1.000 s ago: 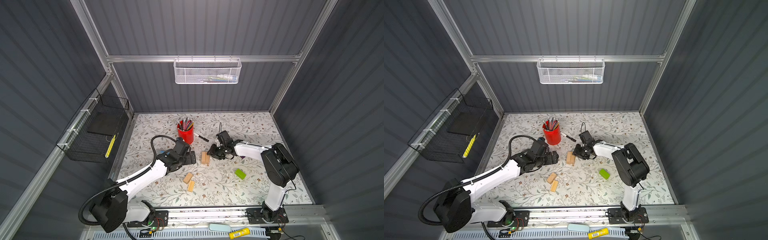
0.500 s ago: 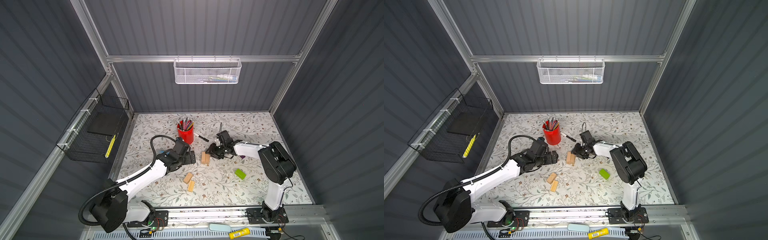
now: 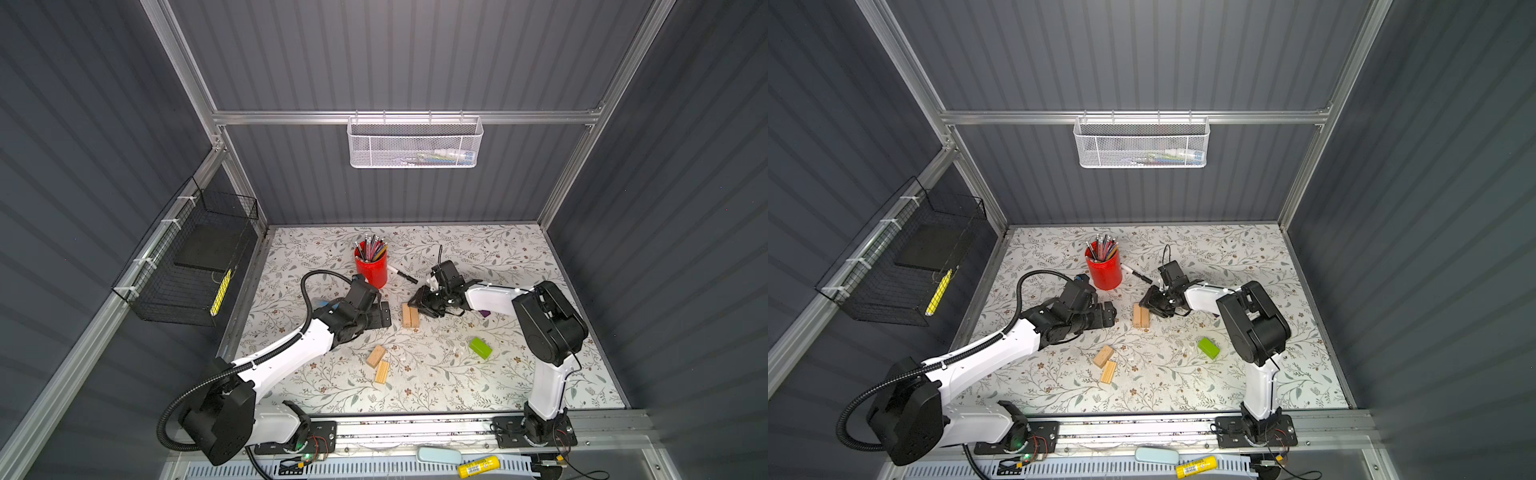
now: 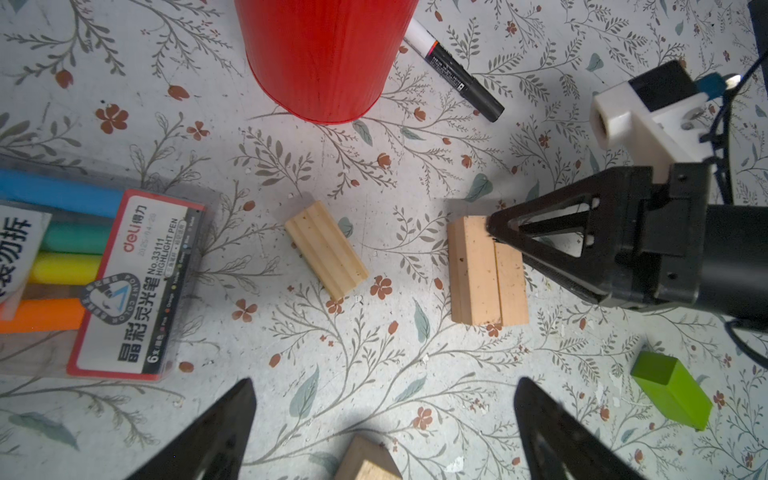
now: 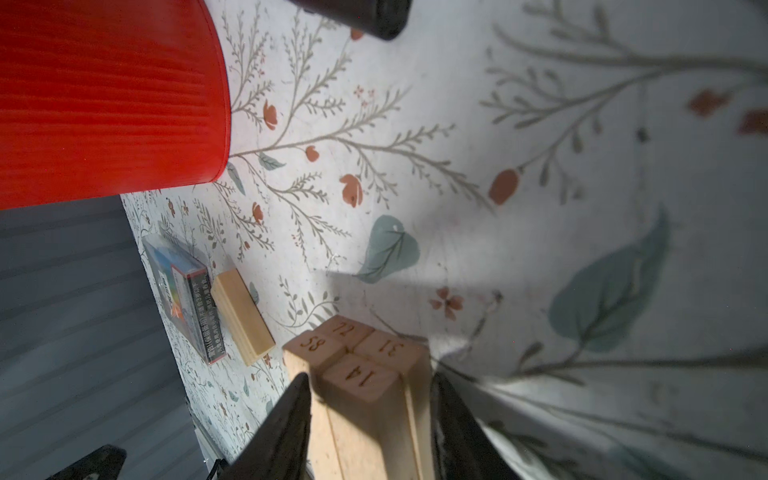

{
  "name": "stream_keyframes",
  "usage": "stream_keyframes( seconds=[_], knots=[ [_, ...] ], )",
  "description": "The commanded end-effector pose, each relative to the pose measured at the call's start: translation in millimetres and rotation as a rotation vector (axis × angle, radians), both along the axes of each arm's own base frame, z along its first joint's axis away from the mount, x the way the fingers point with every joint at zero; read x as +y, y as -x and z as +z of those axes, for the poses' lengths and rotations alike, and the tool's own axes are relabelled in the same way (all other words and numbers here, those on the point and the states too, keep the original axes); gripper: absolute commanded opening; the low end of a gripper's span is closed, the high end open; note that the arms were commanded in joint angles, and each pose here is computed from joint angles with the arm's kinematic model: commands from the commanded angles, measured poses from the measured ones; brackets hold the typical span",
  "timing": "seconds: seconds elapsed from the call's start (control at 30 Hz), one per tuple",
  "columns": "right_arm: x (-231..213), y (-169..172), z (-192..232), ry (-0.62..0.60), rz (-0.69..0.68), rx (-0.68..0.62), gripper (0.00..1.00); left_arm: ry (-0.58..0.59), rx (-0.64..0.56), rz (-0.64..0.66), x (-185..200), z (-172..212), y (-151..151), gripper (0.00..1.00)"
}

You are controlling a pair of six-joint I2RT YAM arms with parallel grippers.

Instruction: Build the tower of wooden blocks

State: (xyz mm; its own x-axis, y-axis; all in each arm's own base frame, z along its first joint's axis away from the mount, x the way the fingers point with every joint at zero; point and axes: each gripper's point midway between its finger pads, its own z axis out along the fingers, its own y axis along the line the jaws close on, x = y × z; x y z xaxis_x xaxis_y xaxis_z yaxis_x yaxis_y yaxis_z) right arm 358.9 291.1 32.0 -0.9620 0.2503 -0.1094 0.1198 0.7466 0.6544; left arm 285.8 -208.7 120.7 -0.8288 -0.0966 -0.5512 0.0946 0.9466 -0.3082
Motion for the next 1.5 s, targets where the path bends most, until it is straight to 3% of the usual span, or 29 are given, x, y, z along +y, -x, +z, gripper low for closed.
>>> stream_keyframes(
  seconds=[0.0, 0.63, 0.93, 1.3, 1.47],
  knots=[
    [1, -3, 7, -0.01, 0.0, -0.004, 0.47, 0.001, -0.013, -0.008, -2, 8, -6, 0.97],
    [-1, 31, 14, -0.025, 0.01, 0.013, 0.52, 0.012, -0.008, -0.008, -5, 9, -8, 0.97],
    [-10, 44, 38, -0.025, 0.029, -0.033, 0.58, 0.009, 0.004, 0.0, -4, 7, -7, 0.97],
    [-62, 67, 76, 0.155, 0.029, -0.192, 0.82, -0.056, 0.142, 0.075, -11, -22, -20, 0.91],
    [-87, 80, 85, 0.225, 0.01, -0.235, 0.96, -0.028, 0.154, 0.079, -19, -30, -25, 0.89]
  ],
)
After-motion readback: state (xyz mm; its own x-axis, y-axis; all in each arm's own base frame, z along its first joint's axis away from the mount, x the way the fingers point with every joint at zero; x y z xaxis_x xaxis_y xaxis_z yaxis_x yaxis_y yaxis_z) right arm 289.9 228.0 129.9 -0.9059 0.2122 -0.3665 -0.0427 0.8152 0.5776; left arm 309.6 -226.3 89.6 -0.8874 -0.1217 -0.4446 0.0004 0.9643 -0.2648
